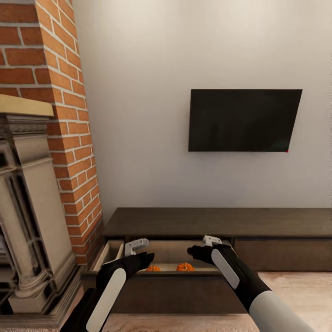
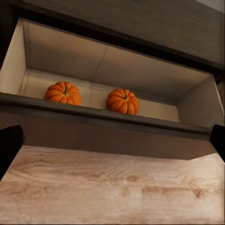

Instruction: Place each of the two pumpkins and all three candles from the living room inside a cabinet in the living room (use any cabinet), then make sure every cabinet is closed, and position the cauldron so it is next to a table in the living room.

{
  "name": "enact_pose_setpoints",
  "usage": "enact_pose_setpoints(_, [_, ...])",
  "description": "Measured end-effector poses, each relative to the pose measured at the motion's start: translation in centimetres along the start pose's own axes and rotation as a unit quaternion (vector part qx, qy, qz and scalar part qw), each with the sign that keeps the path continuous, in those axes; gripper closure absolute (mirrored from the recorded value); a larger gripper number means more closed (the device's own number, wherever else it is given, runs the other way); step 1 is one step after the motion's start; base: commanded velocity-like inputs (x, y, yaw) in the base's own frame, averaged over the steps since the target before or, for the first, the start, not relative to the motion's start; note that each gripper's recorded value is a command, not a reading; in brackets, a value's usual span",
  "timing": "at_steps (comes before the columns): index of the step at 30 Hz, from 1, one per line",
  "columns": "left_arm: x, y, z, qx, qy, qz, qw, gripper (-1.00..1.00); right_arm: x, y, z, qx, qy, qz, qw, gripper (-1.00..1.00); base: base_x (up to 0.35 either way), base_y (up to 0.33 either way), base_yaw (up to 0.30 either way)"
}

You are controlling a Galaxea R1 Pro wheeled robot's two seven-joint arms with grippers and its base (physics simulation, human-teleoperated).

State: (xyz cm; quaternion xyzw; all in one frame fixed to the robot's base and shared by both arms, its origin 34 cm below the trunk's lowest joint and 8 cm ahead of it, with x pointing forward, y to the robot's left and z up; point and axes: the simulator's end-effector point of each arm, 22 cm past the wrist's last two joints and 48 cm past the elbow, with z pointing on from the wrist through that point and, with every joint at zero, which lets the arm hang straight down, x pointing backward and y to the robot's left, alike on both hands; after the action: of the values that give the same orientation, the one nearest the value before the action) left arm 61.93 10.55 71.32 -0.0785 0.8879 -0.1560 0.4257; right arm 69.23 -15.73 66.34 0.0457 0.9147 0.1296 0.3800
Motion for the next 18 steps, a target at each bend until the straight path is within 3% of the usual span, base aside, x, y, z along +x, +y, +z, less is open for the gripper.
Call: enact_pose_setpoints(18, [-3.0,-1.3,-1.7,0.0,0.0,0.0,1.0,-1.0,-3.0,1.0,-2.0,-0.001,-0.001,0.001,1.0,-1.0,-0.322,0.0,0.0])
